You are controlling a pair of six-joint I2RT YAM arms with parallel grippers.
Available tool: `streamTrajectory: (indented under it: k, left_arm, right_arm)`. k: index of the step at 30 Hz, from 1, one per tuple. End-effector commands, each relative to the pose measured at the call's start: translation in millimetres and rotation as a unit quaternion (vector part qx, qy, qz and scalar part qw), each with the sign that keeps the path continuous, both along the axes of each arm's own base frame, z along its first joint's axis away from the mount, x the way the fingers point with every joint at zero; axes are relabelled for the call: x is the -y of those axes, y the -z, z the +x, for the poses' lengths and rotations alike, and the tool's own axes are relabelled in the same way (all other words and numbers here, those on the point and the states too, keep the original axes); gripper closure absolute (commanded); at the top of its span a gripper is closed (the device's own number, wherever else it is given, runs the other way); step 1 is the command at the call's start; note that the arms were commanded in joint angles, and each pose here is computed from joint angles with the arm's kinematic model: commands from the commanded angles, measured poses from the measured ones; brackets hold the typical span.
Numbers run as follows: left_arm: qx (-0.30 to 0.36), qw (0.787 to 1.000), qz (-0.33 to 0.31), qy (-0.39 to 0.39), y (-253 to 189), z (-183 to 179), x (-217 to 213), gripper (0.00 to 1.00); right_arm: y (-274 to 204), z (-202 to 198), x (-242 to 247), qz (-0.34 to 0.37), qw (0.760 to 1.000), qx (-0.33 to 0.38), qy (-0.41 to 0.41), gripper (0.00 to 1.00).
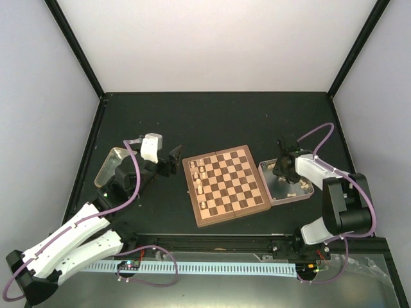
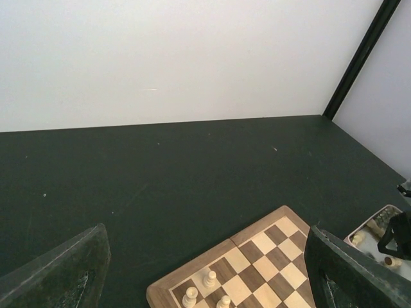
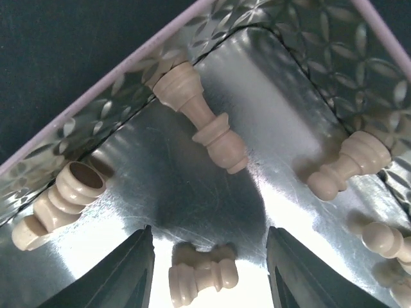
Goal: Set up the chess pieces on the board
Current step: Pick up the chess piece from the storage box.
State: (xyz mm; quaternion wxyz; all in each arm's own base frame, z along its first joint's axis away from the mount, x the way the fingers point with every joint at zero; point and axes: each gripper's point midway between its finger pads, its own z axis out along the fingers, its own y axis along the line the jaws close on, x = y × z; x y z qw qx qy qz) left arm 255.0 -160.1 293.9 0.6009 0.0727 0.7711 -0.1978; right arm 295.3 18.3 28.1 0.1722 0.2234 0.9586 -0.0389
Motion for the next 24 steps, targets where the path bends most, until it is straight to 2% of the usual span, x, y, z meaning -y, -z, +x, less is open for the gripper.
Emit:
streamTrajectory:
  k: [1, 5, 10, 18, 24]
  left_arm:
    - [0.008, 1.0, -0.013, -0.004, -6, 1, -3, 0.15]
    - [0.006, 1.0, -0.014, -0.003, -4, 2, -2, 0.15]
    - [0.006, 1.0, -0.016, 0.0, -5, 3, 1, 0.15]
    - [0.003, 1.0, -0.018, 0.001, -3, 3, 1, 0.15]
    - [0.002, 1.0, -0.018, 0.002, -2, 4, 2, 0.15]
  right_arm:
    - [0, -5, -1, 0.009, 1.0, -0.006, -0.006, 0.52]
    - [4, -19, 2, 0.005, 1.0, -0.021, -0.003, 0.52]
    - [10, -35, 1, 0.011, 0.999, -0.044, 0.0, 0.58]
    - [11, -51, 1, 0.022, 0.999, -0.046, 0.01, 0.59]
    - [15, -52, -1, 0.03, 0.998, -0.05, 0.01, 0.73]
